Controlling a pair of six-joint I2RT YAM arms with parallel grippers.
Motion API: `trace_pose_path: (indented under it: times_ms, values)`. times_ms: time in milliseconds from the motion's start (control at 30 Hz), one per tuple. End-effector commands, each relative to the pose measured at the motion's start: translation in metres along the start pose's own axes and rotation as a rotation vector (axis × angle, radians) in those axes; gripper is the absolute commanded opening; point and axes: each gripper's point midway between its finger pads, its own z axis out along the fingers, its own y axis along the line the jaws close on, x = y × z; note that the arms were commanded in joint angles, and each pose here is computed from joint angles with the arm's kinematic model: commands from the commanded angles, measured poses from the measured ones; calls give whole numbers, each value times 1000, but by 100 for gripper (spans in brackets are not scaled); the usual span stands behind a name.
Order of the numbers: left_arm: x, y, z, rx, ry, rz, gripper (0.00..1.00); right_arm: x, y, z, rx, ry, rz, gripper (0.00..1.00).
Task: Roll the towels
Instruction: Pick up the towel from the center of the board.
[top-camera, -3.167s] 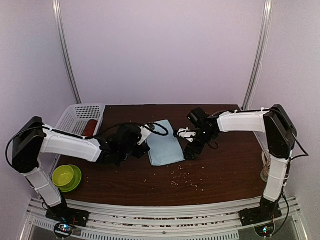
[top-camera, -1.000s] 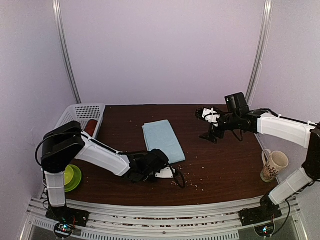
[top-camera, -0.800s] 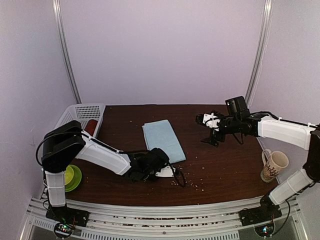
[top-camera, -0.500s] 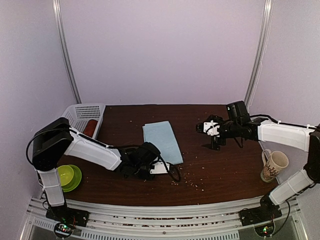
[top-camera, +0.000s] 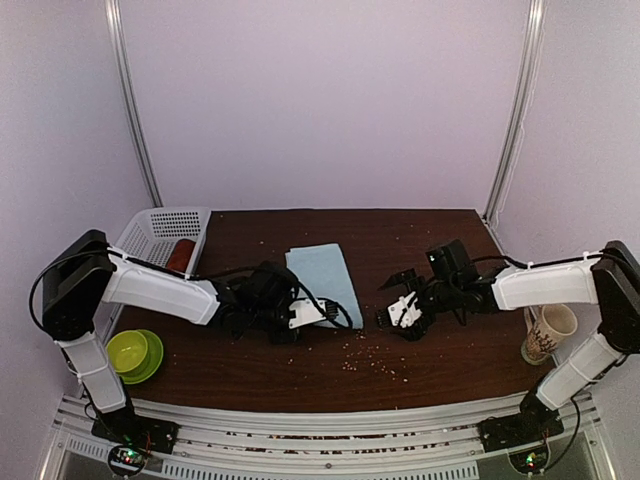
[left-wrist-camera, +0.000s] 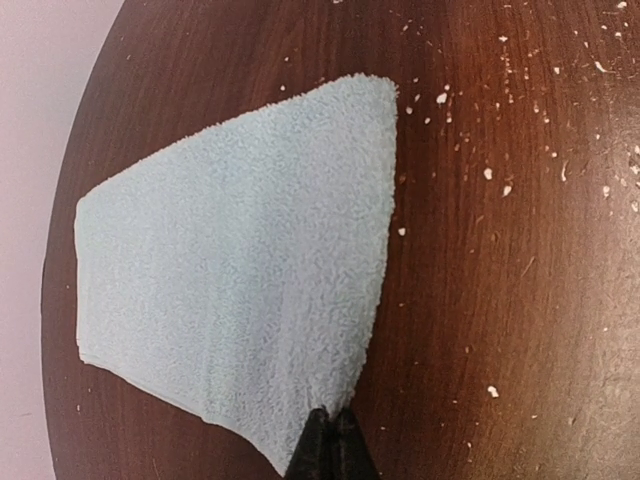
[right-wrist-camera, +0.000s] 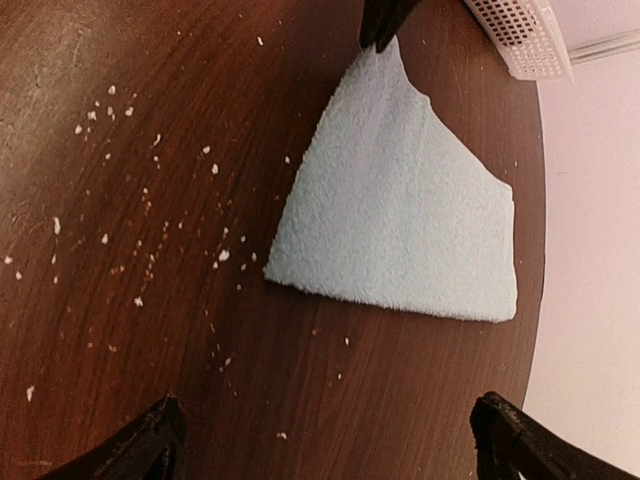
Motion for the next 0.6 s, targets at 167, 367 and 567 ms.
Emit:
trace_pose_path:
  times_ms: [167,367,567]
  values:
    - [-4,6,1,15,-54,-67,0,-18,-3,42,168,81,22,100]
    - [3,6,7,21,-31,-77,0,-16,6,67,231,200,-8,95]
    - [6,7,7,30,-35,-89,0,-10,15,83,268,289,-51,82]
